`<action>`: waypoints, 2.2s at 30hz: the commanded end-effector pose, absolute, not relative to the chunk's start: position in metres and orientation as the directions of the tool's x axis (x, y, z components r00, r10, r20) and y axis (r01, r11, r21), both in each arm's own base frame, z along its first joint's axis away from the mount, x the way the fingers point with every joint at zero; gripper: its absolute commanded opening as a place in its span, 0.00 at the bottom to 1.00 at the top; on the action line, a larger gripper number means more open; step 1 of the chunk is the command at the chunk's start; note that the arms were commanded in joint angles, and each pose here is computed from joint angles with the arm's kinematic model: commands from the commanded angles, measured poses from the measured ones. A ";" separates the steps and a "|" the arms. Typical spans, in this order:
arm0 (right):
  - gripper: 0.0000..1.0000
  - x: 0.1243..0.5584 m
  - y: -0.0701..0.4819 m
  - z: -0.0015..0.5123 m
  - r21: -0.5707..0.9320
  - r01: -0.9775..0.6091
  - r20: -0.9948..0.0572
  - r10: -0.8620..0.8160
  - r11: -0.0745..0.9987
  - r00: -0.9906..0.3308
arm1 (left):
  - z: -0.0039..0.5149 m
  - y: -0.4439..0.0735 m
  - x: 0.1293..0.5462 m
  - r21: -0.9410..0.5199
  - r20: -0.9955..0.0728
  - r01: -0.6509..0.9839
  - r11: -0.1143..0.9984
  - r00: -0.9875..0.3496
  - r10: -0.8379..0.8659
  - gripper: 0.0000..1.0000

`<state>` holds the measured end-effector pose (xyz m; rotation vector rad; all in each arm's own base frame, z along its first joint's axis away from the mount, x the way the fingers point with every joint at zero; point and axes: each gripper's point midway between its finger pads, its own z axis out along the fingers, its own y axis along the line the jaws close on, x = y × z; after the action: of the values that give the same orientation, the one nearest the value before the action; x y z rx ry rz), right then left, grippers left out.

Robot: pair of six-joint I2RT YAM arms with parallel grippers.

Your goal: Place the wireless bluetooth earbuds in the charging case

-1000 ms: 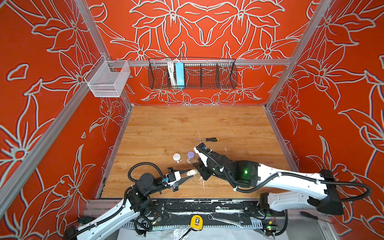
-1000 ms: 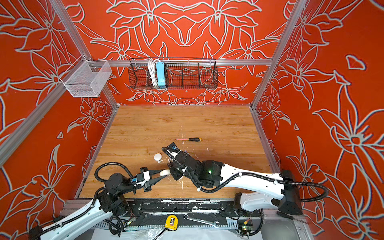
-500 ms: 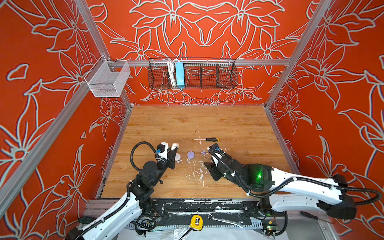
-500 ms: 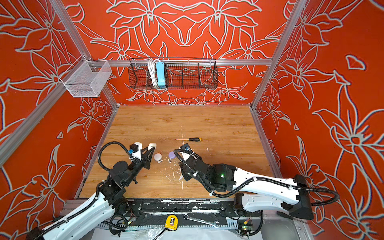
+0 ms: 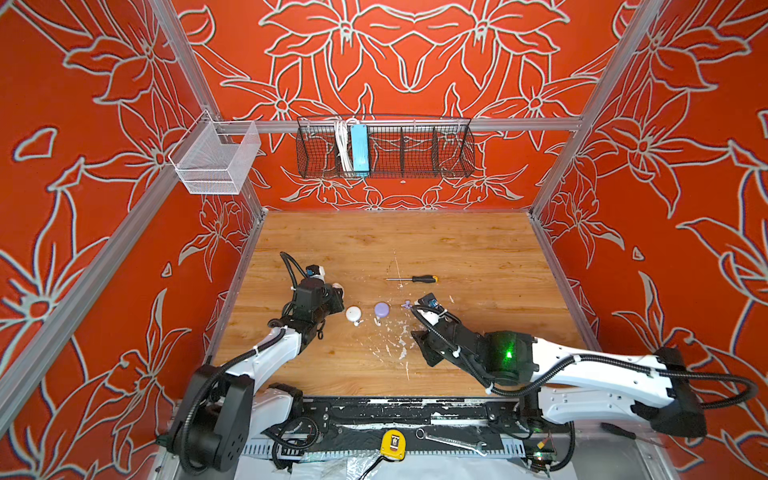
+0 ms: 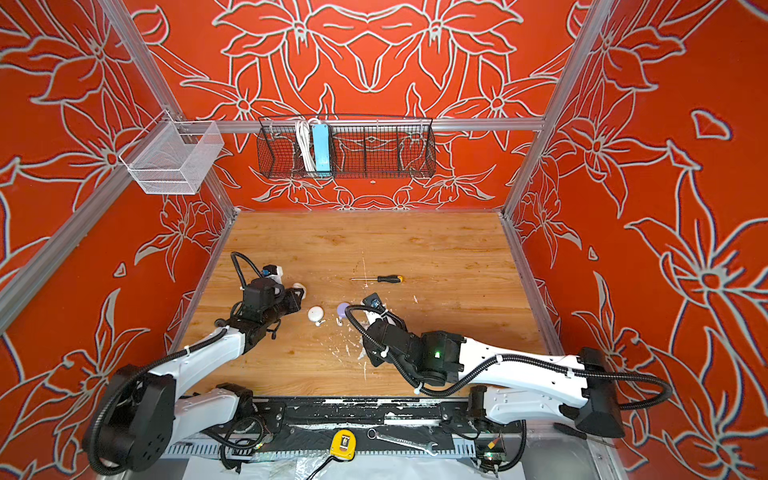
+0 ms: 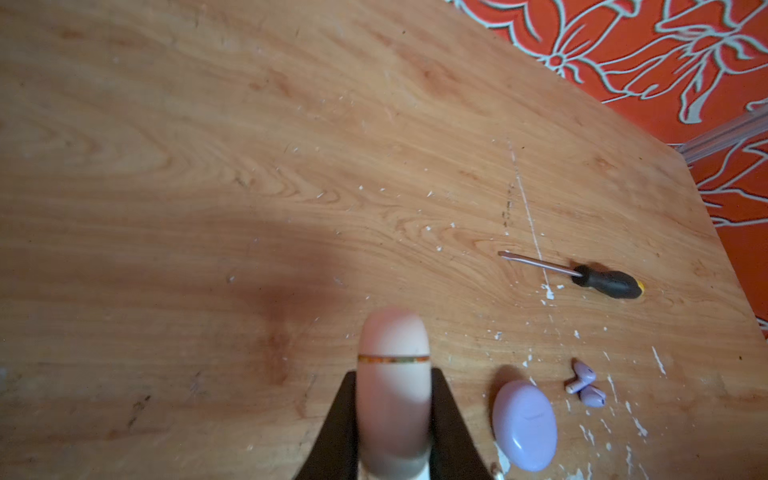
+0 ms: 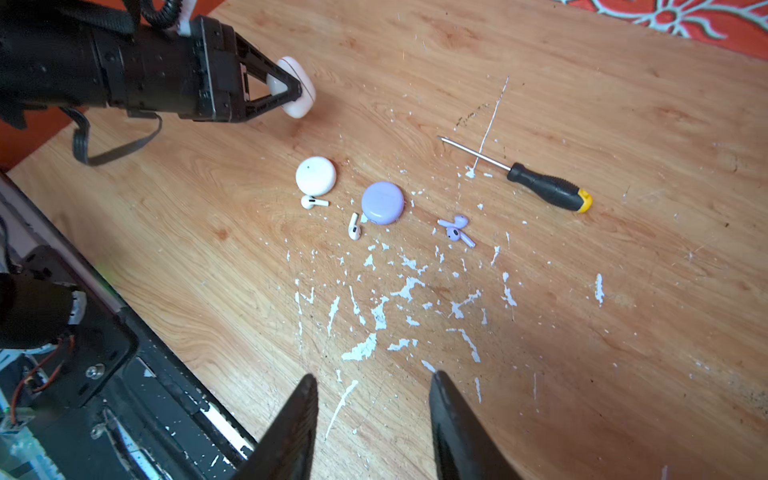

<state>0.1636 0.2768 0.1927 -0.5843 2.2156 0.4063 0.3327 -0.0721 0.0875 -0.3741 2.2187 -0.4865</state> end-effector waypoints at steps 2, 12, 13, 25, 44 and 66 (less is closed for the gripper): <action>0.47 0.170 0.272 0.183 0.092 -0.481 -0.762 -0.249 0.872 -0.598 | 0.092 -0.071 0.342 -0.565 -0.606 -0.144 0.813 -0.597 -0.526 0.00; 0.48 0.171 0.278 0.174 0.076 -0.486 -0.751 -0.271 0.871 -0.603 | 0.064 -0.071 0.352 -0.627 -0.502 -0.190 0.756 -0.644 -0.577 0.00; 0.49 0.171 0.279 0.173 0.078 -0.485 -0.750 -0.270 0.871 -0.604 | 0.062 -0.070 0.352 -0.632 -0.490 -0.200 0.749 -0.647 -0.585 0.00; 0.51 0.171 0.290 0.168 0.079 -0.501 -0.739 -0.287 0.862 -0.610 | 0.026 -0.041 0.350 -0.679 -0.289 -0.376 0.631 -0.654 -0.699 0.00; 0.83 0.213 0.369 0.168 -0.022 -0.627 -0.727 -0.443 0.779 -0.525 | 0.065 -0.023 0.335 -0.654 -0.420 -0.354 0.669 -0.565 -0.710 0.88; 0.87 0.289 0.448 0.056 0.087 -0.718 -0.462 -0.611 0.690 -0.643 | 0.151 0.042 0.262 -0.689 -0.641 -0.385 0.614 -0.071 -0.764 0.98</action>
<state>0.2986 0.4424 0.0636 -0.9545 2.4675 0.3004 0.2663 0.0336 0.1537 -0.9084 1.7063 -0.4416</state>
